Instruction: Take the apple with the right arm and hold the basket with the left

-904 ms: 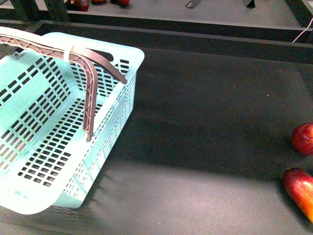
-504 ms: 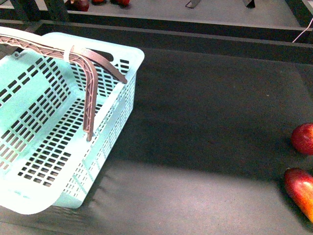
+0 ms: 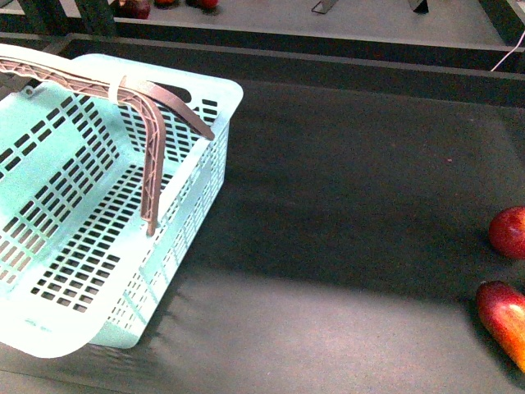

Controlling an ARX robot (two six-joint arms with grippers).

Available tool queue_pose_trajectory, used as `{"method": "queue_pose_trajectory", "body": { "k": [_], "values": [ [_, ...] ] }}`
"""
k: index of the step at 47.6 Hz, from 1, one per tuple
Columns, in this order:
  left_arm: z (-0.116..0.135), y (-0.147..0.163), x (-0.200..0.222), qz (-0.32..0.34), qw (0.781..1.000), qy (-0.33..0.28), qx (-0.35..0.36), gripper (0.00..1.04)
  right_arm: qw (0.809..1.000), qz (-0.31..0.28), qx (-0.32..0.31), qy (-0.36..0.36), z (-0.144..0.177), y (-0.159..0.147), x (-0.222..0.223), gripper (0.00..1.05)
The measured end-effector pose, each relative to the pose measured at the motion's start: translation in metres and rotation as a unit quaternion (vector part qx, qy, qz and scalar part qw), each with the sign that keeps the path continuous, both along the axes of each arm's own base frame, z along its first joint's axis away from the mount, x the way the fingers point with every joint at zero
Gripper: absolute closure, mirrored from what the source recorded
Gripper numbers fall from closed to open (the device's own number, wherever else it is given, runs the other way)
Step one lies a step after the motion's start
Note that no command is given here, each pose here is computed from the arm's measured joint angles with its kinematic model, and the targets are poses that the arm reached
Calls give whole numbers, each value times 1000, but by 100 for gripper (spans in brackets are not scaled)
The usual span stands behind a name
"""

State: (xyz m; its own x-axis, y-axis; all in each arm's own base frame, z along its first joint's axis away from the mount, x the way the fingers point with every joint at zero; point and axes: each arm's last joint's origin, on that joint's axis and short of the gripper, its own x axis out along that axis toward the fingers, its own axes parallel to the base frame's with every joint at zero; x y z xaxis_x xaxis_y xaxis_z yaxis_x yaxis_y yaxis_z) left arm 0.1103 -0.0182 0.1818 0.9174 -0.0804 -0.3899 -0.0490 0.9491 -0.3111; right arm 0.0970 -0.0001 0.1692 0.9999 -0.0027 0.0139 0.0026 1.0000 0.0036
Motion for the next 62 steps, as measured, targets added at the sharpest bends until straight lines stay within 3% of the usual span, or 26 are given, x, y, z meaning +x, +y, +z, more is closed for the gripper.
{"method": "queue_pose_trajectory", "body": {
  "k": [11, 24, 35, 62],
  "values": [
    [26, -15, 55, 3, 984, 32, -176, 7, 1000, 0, 0, 0, 0, 0, 0, 9],
    [3, -16, 164, 109, 938, 110, -310, 7, 1000, 0, 0, 0, 0, 0, 0, 9],
    [-26, -12, 213, 168, 904, 159, -360, 7, 1000, 0, 0, 0, 0, 0, 0, 9],
    [-34, -18, 256, 188, 891, 174, -374, 9, 1000, 0, 0, 0, 0, 0, 0, 9]
  ]
}}
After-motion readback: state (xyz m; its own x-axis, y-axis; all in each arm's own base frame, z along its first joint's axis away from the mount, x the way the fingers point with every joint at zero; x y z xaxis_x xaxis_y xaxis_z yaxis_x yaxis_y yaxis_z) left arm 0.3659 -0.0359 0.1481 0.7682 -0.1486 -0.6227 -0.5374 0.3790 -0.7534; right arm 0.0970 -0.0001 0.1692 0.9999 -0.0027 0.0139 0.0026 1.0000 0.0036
